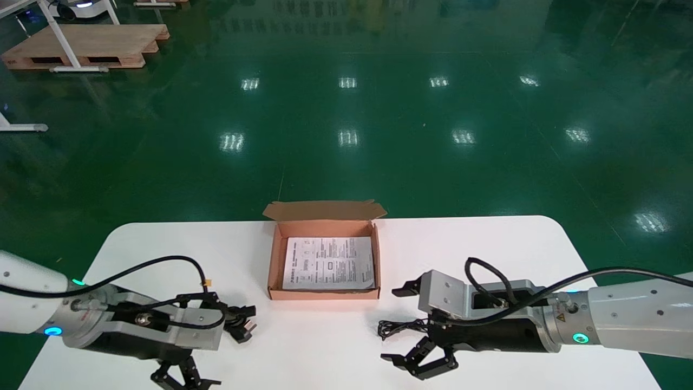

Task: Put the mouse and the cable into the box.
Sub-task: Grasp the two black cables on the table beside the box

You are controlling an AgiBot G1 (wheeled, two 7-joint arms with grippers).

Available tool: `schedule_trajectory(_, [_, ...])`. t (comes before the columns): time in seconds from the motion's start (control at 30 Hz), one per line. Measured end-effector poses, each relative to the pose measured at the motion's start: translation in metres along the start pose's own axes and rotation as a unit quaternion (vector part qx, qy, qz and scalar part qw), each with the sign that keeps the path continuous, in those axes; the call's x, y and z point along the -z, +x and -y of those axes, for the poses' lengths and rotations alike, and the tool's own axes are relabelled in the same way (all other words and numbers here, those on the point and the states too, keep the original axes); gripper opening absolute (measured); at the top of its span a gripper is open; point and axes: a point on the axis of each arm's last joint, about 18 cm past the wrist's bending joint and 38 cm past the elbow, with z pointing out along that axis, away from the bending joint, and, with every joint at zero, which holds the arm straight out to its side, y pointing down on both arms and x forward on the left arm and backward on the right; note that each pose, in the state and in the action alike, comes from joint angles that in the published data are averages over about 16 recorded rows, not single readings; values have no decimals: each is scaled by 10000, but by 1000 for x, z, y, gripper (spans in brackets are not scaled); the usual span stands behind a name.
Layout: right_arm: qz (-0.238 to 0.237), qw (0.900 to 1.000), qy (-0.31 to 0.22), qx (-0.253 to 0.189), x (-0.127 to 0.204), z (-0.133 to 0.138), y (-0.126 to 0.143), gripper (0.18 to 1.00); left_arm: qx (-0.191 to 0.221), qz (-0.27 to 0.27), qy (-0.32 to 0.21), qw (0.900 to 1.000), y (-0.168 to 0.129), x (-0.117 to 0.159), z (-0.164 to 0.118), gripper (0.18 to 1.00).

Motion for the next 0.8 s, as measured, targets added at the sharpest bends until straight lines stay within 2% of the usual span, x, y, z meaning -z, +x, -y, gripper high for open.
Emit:
schedule_trajectory(0.4, [0,10000,-66,25,-1,0,1,1001,183,351,-514,9979,-21,-26,-13,1001])
schedule_trajectory(0.8, [2,10000,-87,8,7,0,-2,1001,284,860,-1435,9855,-51,-78,-36,1001])
